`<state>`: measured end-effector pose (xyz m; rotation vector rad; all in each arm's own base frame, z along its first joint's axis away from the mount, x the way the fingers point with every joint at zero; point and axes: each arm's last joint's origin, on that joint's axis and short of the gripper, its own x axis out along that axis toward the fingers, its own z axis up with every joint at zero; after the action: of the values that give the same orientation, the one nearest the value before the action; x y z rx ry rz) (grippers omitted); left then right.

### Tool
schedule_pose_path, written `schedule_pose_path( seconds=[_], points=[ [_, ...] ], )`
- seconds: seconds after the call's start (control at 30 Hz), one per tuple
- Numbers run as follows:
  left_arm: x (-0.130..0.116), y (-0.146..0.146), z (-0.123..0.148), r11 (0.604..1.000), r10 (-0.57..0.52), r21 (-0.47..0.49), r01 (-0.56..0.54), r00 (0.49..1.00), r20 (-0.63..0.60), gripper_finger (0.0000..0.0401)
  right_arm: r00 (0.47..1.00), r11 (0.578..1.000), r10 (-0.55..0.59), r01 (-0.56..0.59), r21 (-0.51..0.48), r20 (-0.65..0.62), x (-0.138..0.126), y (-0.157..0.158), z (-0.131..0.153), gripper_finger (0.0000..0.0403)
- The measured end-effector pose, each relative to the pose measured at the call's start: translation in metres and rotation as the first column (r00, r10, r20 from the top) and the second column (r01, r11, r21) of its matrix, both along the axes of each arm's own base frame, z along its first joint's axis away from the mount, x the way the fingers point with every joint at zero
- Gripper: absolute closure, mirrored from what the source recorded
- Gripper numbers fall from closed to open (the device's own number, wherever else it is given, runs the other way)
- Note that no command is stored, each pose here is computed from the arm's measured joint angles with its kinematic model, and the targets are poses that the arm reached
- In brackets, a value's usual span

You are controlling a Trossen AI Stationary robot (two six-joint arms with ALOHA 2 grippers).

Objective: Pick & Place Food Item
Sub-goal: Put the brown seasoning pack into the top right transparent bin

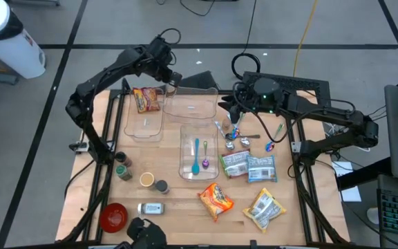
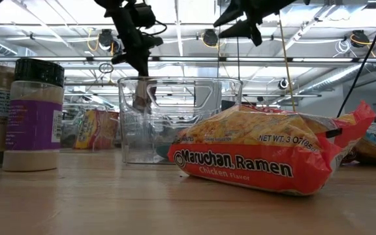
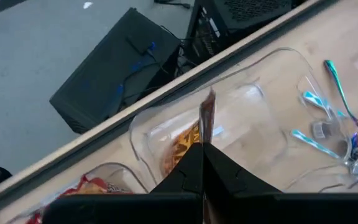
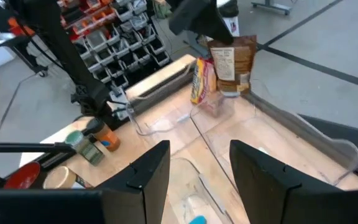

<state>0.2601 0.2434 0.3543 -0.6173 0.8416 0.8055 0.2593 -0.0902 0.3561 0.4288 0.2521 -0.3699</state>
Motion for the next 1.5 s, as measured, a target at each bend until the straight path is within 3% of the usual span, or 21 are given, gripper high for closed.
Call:
schedule_pose_path(
  seconds=[0.43, 0.7, 0.87, 1.07, 1.23, 1.5],
  points=[
    [0.018, -0.01, -0.016, 0.993, 0.115, 0.006, -0.115, 0.992, 0.05, 0.0401, 0.994, 0.996, -0.038, 0.046, 0.08, -0.099, -0.002, 0.0, -0.041, 0.0248],
    [0.025, -0.022, -0.019, 0.991, 0.102, 0.073, -0.11, 0.989, 0.105, 0.0401, 0.994, 0.994, -0.032, 0.043, 0.104, -0.102, -0.002, 0.004, -0.053, 0.0248],
    [0.014, -0.04, -0.02, 0.989, 0.096, 0.094, -0.114, 0.979, 0.178, 0.0401, 0.996, 0.994, -0.034, 0.043, 0.103, -0.087, -0.002, 0.003, -0.054, 0.0248],
    [-0.008, -0.057, -0.032, 0.973, 0.196, 0.056, -0.225, 0.927, 0.32, 0.0401, 0.997, 0.995, -0.037, 0.043, 0.087, -0.075, -0.001, 0.003, -0.052, 0.0248],
    [-0.013, -0.065, -0.052, 0.935, 0.312, 0.034, -0.352, 0.865, 0.393, 0.0401, 0.998, 0.997, -0.035, 0.038, 0.068, -0.046, 0.0, 0.002, -0.049, 0.0248],
    [-0.009, -0.064, -0.067, 0.9, 0.385, 0.043, -0.435, 0.835, 0.393, 0.0401, 0.999, 0.997, -0.035, 0.037, 0.065, -0.039, 0.0, 0.002, -0.049, 0.0248]
  ],
)
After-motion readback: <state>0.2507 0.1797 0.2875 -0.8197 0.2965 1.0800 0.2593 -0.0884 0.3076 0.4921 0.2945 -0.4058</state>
